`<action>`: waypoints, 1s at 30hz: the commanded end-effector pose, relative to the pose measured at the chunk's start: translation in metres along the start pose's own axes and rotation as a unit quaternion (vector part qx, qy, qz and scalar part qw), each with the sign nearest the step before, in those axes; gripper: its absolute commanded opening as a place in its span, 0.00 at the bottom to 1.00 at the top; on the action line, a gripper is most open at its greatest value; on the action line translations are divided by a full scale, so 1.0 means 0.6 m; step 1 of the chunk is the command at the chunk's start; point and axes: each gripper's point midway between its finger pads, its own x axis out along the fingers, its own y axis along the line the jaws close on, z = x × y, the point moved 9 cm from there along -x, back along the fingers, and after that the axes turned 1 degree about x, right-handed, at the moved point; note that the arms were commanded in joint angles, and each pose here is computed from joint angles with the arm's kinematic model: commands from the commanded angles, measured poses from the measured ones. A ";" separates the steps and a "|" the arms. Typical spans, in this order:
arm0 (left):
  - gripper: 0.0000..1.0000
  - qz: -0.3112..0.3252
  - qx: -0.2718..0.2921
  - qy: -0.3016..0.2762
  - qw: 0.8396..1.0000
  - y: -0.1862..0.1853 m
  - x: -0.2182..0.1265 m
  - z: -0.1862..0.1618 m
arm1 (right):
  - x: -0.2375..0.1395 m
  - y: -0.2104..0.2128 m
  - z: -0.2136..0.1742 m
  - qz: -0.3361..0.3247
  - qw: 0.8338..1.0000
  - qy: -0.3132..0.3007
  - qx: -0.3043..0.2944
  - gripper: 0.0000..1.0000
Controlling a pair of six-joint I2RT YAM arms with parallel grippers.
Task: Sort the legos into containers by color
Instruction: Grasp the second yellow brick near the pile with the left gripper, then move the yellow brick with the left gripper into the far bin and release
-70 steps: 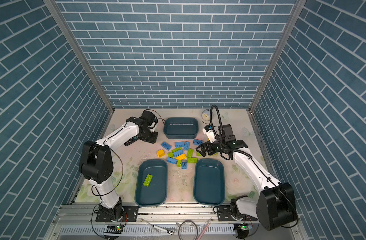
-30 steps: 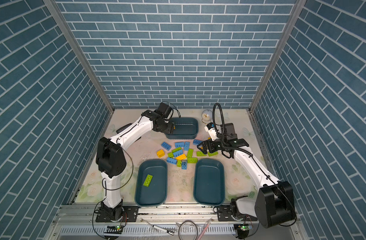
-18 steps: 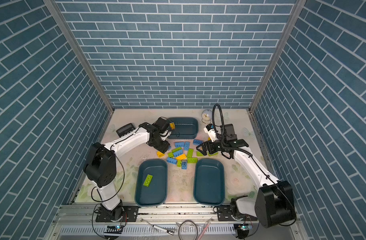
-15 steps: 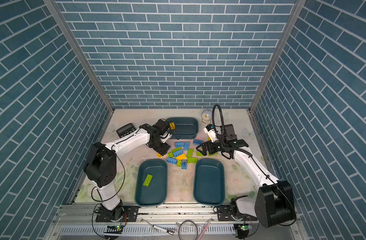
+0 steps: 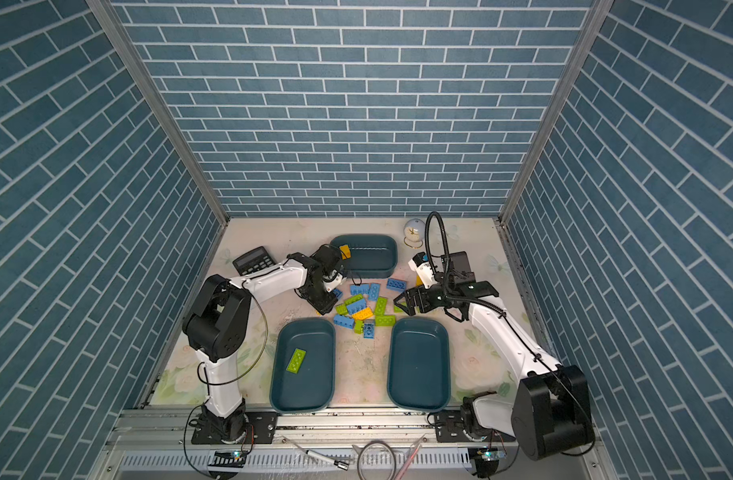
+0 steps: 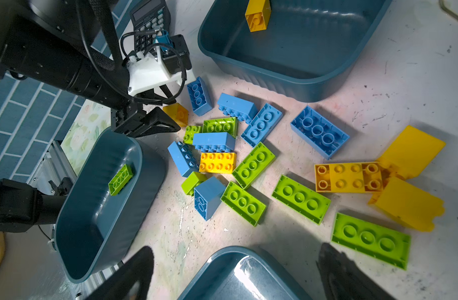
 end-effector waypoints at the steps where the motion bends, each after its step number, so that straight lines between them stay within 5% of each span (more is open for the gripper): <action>1: 0.52 -0.002 0.004 0.013 1.000 0.009 0.020 -0.009 | -0.007 0.003 -0.007 0.000 1.000 0.004 -0.021 0.99; 8: 0.27 -0.005 -0.002 0.000 1.000 0.013 -0.013 0.000 | -0.009 0.002 -0.004 -0.011 1.000 0.002 -0.024 0.99; 19: 0.26 -0.017 -0.061 -0.097 0.993 0.022 -0.148 0.066 | -0.012 -0.004 0.015 -0.018 0.999 -0.016 -0.025 0.99; 30: 0.26 0.009 -0.207 -0.178 0.962 0.072 -0.148 0.194 | -0.016 -0.007 0.032 -0.028 0.999 -0.036 -0.017 0.99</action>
